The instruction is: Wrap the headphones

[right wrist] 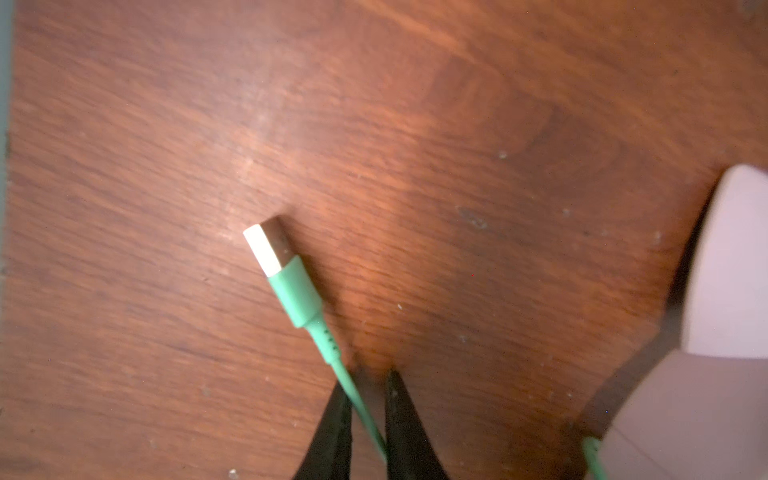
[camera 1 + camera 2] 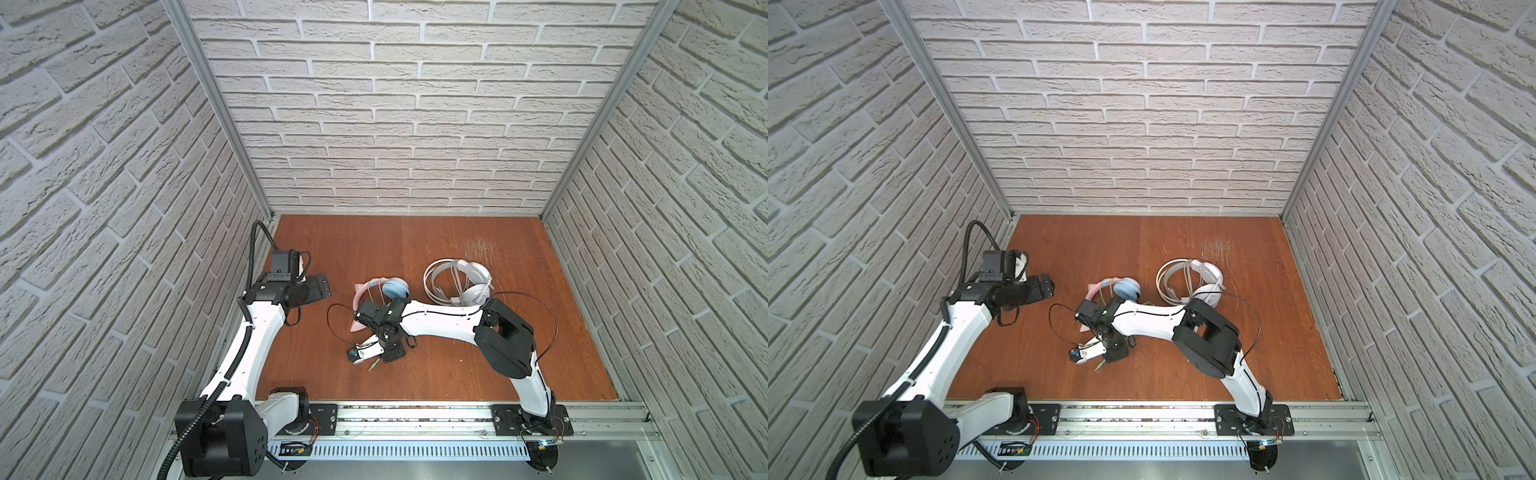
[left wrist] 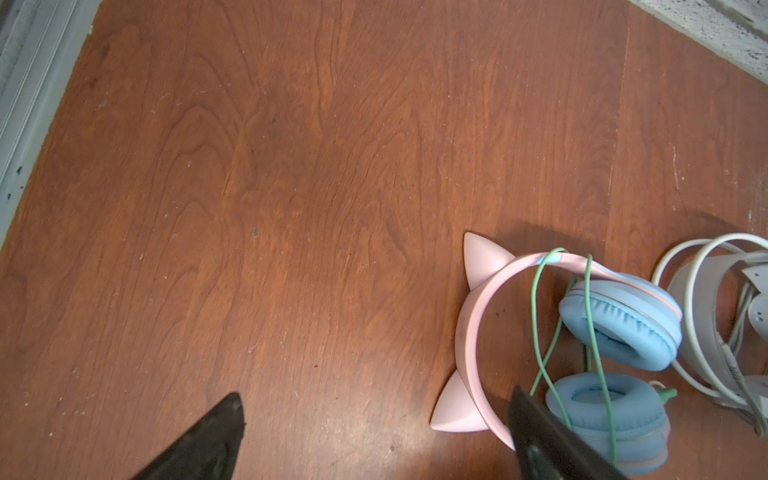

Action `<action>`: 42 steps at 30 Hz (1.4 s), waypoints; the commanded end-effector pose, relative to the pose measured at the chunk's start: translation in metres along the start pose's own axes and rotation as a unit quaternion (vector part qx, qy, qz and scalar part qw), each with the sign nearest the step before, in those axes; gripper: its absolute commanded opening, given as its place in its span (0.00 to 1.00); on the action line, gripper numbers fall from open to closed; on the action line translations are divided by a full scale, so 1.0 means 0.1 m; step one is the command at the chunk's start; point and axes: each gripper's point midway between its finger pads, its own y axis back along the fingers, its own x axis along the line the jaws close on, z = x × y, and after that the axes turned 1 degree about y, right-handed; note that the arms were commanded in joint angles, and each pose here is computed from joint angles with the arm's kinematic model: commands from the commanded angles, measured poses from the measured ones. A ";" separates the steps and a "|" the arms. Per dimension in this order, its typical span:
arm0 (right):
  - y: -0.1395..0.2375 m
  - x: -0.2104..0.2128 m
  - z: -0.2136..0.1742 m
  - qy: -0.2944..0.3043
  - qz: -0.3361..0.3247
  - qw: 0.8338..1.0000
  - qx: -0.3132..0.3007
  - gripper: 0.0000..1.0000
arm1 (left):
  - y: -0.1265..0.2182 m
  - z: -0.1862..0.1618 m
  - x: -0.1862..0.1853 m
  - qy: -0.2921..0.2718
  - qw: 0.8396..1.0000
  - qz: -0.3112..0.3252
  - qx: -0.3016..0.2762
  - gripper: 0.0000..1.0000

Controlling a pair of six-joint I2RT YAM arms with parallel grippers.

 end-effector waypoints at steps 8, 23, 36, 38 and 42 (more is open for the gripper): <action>0.19 -0.28 0.12 -0.150 -0.005 0.985 -0.083 0.06 | -0.10 -0.10 -0.01 0.010 1.000 -0.018 0.006 0.98; 0.48 -0.45 0.19 -0.296 0.015 0.944 -0.145 0.06 | -0.24 -0.20 -0.09 0.004 0.999 -0.030 0.023 0.96; 0.66 -0.66 0.29 -0.428 0.039 0.880 -0.203 0.06 | -0.30 -0.21 -0.16 0.002 0.999 -0.029 0.023 0.92; 0.68 -0.72 0.28 -0.454 0.041 0.865 -0.212 0.06 | -0.31 -0.22 -0.15 0.001 0.999 -0.026 0.024 0.91; 0.75 -0.86 0.26 -0.497 0.044 0.835 -0.233 0.06 | -0.33 -0.23 -0.16 0.000 0.999 -0.024 0.026 0.88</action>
